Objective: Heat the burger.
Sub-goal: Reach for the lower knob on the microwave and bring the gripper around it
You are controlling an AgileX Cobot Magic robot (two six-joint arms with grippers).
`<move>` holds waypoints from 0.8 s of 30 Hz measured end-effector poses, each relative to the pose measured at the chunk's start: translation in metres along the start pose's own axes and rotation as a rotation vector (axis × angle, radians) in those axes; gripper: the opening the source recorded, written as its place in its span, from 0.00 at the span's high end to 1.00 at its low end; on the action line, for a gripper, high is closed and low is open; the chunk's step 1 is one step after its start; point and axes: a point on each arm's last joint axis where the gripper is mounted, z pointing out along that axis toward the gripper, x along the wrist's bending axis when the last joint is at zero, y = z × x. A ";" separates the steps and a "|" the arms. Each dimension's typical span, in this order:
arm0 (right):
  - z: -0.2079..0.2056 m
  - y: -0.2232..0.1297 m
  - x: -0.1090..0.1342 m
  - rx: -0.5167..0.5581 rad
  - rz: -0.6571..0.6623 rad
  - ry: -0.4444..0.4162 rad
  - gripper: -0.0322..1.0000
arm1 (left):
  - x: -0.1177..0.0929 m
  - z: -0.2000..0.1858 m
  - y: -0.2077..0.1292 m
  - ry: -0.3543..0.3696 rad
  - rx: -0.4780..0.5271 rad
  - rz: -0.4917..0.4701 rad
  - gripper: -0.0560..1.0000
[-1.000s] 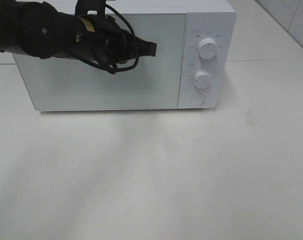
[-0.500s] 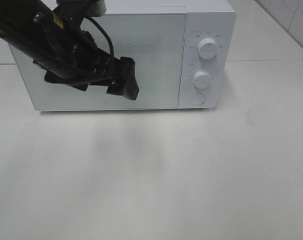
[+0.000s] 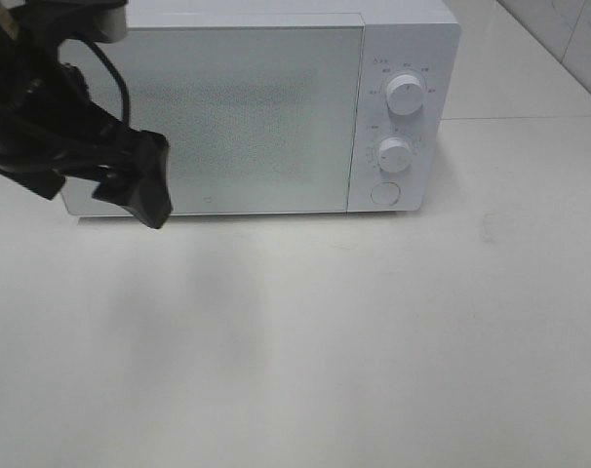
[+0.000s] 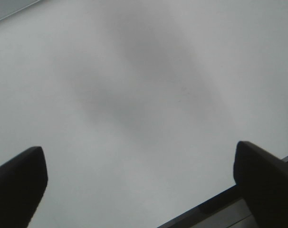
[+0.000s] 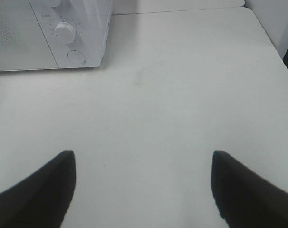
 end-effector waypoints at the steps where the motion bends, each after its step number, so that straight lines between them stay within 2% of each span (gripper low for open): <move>1: 0.000 0.000 0.000 0.000 0.000 0.000 0.24 | 0.006 -0.004 -0.001 0.007 0.000 -0.017 0.01; 2: 0.000 0.000 0.000 0.000 0.000 0.000 0.24 | 0.018 -0.013 -0.003 0.021 -0.009 -0.054 0.01; 4: 0.000 0.000 0.000 0.000 0.000 0.000 0.24 | 0.026 -0.019 -0.005 0.030 -0.013 -0.075 0.01; 5: 0.000 0.000 0.000 0.000 0.000 0.000 0.24 | 0.039 -0.029 -0.009 0.046 -0.023 -0.111 0.01; 7: 0.000 0.000 0.000 0.000 0.000 0.000 0.24 | 0.047 -0.035 -0.012 0.055 -0.027 -0.132 0.01; 8: 0.000 0.000 0.000 0.000 0.000 0.000 0.24 | 0.062 -0.046 -0.018 0.076 -0.035 -0.172 0.01; 11: 0.000 0.000 0.000 0.000 0.000 0.000 0.24 | 0.074 -0.058 -0.025 0.096 -0.055 -0.208 0.01; 13: 0.000 0.000 0.000 0.000 0.000 0.000 0.24 | 0.089 -0.070 -0.042 0.126 -0.081 -0.276 0.01; 17: 0.000 0.000 0.000 0.000 0.000 0.000 0.24 | 0.097 -0.075 -0.065 0.141 -0.086 -0.340 0.01; 18: 0.000 0.000 0.000 0.000 0.000 0.000 0.24 | 0.098 -0.078 -0.081 0.150 -0.092 -0.365 0.01; 23: 0.000 0.000 0.000 0.000 0.000 0.000 0.24 | 0.094 -0.079 -0.111 0.162 -0.091 -0.402 0.01; 24: 0.000 0.000 0.000 0.000 0.000 0.000 0.24 | 0.090 -0.081 -0.127 0.169 -0.098 -0.411 0.01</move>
